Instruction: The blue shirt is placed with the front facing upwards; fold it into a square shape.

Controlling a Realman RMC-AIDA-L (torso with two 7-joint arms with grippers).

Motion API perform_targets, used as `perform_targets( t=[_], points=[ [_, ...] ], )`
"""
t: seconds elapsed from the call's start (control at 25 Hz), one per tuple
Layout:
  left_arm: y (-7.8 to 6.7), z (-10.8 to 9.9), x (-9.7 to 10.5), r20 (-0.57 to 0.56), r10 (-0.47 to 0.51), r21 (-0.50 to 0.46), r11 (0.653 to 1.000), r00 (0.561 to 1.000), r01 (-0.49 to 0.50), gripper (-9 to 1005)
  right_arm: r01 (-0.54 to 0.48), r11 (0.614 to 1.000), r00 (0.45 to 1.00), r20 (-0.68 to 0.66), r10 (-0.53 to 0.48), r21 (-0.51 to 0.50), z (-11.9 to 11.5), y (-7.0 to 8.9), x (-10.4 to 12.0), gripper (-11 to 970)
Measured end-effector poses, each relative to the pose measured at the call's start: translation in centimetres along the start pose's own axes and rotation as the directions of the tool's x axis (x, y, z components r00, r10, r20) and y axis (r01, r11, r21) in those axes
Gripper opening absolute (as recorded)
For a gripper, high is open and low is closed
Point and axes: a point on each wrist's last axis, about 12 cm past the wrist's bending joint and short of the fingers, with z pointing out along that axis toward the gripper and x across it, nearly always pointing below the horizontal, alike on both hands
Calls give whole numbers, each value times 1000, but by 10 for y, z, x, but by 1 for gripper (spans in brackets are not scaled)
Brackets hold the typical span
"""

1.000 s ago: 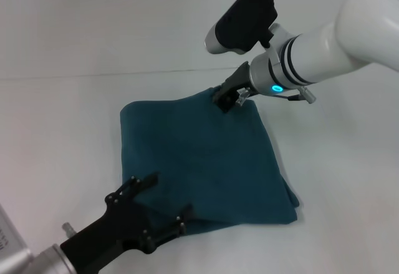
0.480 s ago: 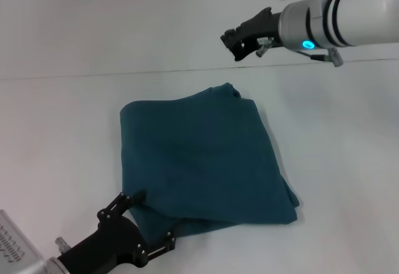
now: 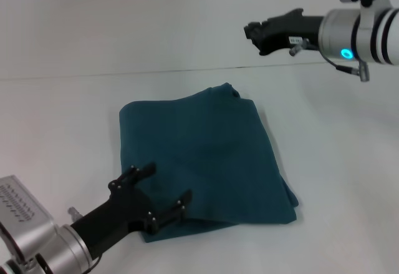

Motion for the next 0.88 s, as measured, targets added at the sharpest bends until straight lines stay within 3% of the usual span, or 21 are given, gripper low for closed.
perform_targets(
  t=[0.12, 0.28, 0.4, 0.52, 0.68, 0.88],
  points=[
    [-4, 0, 3, -7, 5, 26, 1000, 1000, -4, 934, -28, 1000, 999, -20, 28, -8, -1, -7, 14, 65],
    [-6, -2, 5, -5, 6, 19, 1000, 1000, -6, 934, -14, 998, 997, -72, 9, -69, -3, -9, 10, 66],
    [-3, -3, 2, 10, 2, 4, 1000, 1000, -2, 934, 42, 991, 983, -173, -64, -126, -2, -9, -5, 141],
    [3, -6, -2, 46, -9, -16, 1000, 999, 10, 934, 100, 982, 973, -192, -130, -163, -3, -8, -9, 216],
    [7, -11, -6, 107, -46, -27, 998, 993, 49, 934, 162, 970, 980, -83, -179, -179, -6, -5, -1, 360],
    [7, -14, -2, 115, -68, -27, 997, 991, 71, 934, 185, 971, 968, -143, -207, -151, 12, -4, 20, 551]
  ],
)
